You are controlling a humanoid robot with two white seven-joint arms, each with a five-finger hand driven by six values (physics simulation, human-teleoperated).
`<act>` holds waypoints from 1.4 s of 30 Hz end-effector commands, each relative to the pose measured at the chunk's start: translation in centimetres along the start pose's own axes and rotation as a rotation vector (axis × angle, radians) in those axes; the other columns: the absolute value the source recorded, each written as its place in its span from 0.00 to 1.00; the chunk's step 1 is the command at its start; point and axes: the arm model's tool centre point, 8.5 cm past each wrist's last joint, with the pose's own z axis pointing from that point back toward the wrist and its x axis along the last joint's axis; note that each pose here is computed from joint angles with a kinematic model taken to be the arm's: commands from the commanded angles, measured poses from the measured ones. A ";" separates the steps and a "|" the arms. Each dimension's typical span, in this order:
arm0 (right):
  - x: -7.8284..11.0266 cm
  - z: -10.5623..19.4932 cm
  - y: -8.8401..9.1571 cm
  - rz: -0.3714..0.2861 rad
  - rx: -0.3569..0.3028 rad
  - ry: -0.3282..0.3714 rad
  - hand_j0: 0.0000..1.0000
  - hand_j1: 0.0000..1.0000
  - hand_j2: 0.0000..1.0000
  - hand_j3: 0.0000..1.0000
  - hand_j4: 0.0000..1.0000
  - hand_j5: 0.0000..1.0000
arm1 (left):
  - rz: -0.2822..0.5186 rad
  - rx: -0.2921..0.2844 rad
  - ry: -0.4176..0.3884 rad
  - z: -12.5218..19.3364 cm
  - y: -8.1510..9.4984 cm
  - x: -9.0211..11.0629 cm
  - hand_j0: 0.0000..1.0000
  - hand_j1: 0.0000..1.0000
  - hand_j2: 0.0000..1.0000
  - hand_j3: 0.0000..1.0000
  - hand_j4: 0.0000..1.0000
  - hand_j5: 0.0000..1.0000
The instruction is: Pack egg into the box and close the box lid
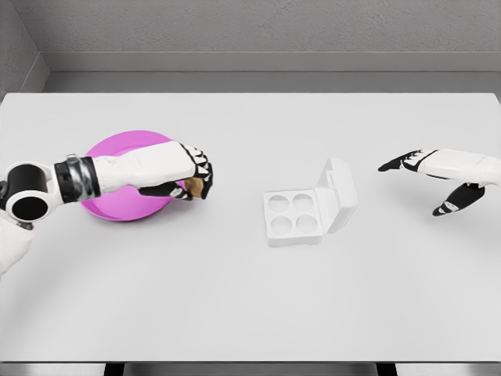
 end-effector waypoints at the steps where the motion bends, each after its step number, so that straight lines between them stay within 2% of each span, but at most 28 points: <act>1: 0.0 0.1 -0.1 -0.005 -0.004 0.000 1.00 1.00 1.00 1.00 1.00 1.00 | -0.003 0.021 -0.025 -0.6 0.5 0.8 0.34 0.34 0.34 0.34 0.34 0.34; 16: 0.0 0.1 -0.1 -0.004 -0.005 0.000 1.00 1.00 1.00 1.00 1.00 1.00 | -0.022 0.082 -0.111 -3.4 1.6 3.5 0.34 0.34 0.34 0.34 0.34 0.34; 19: 0.0 0.0 -0.1 -0.006 -0.005 -0.001 1.00 1.00 1.00 1.00 1.00 1.00 | -0.029 0.071 -0.133 -4.1 1.7 3.9 0.34 0.34 0.34 0.34 0.34 0.34; 24: -0.1 0.0 -0.1 -0.006 -0.006 0.001 1.00 1.00 1.00 1.00 1.00 1.00 | -0.023 0.086 -0.154 -5.1 1.7 4.6 0.34 0.34 0.34 0.34 0.34 0.34; 27: 0.0 0.0 -0.1 -0.005 -0.006 0.000 1.00 1.00 1.00 1.00 1.00 1.00 | -0.025 0.070 -0.182 -6.0 1.5 5.3 0.34 0.34 0.34 0.34 0.34 0.34; 40: -0.1 0.2 -0.2 -0.005 -0.008 0.003 1.00 1.00 1.00 1.00 1.00 1.00 | 0.014 0.113 -0.244 -8.2 1.6 7.0 0.34 0.34 0.34 0.34 0.34 0.34; 42: -0.1 0.2 -0.2 -0.005 -0.010 0.004 1.00 1.00 1.00 1.00 1.00 1.00 | 0.025 0.099 -0.268 -8.7 1.1 7.5 0.34 0.34 0.34 0.34 0.34 0.34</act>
